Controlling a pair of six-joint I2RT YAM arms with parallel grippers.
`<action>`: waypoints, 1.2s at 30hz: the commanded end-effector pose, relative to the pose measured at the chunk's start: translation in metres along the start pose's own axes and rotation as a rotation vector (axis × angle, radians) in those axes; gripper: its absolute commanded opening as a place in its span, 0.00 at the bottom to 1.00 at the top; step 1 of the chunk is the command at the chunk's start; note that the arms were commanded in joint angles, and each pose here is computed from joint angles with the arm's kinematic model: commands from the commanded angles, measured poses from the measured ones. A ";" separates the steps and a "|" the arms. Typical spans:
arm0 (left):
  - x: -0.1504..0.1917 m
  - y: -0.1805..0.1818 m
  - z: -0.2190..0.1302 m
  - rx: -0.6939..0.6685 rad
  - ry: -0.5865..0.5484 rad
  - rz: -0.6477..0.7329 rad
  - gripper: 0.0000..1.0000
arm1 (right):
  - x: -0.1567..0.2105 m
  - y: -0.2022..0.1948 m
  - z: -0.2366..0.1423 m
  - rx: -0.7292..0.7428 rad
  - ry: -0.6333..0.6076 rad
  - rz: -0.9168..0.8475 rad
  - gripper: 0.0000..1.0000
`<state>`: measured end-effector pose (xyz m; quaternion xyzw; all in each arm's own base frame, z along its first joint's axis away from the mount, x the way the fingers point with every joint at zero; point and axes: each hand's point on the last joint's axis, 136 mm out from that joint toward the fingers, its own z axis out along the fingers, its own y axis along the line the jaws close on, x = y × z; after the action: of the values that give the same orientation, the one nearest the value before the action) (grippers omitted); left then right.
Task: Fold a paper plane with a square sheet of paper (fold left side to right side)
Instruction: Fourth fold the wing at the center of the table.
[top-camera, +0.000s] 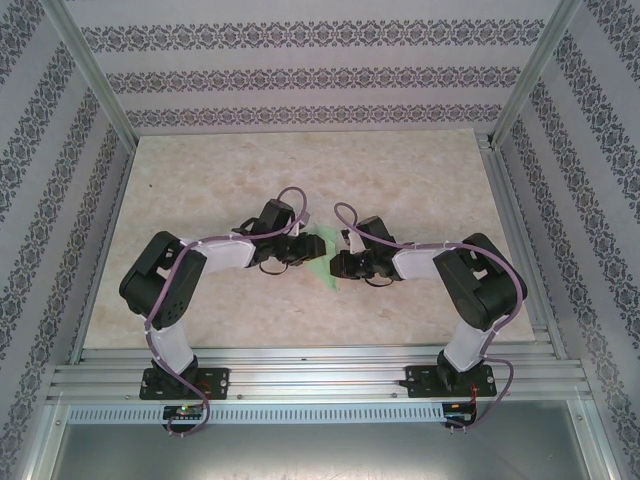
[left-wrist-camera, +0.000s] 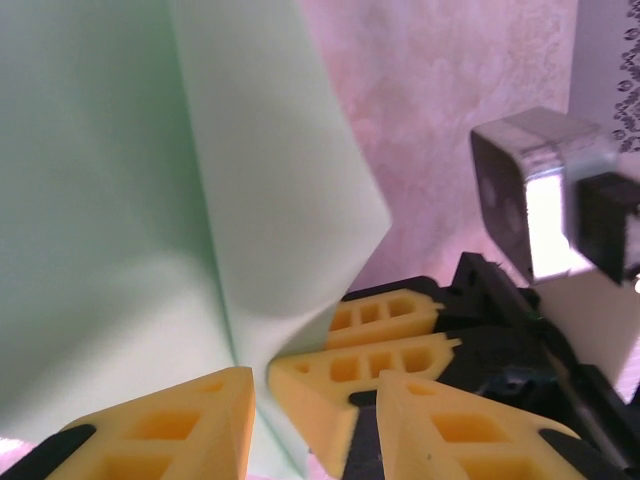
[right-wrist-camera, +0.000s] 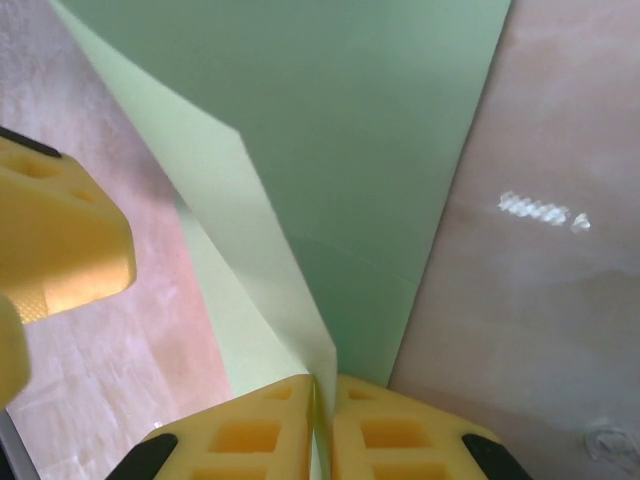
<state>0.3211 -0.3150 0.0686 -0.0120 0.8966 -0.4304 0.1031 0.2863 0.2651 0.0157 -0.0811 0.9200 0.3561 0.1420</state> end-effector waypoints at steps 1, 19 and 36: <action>-0.005 -0.013 0.011 0.050 0.006 0.010 0.38 | 0.003 -0.012 0.007 0.036 0.016 0.011 0.12; 0.005 0.043 0.035 -0.125 0.050 -0.042 0.39 | -0.017 0.011 -0.013 -0.004 -0.038 -0.012 0.25; 0.007 0.052 0.036 -0.156 0.045 -0.047 0.39 | -0.039 0.007 -0.033 0.026 -0.101 0.015 0.30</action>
<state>0.3317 -0.3199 0.0323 -0.0289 0.9105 -0.4045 0.0812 0.3017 0.2492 0.0516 -0.0609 0.9182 0.3517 0.1716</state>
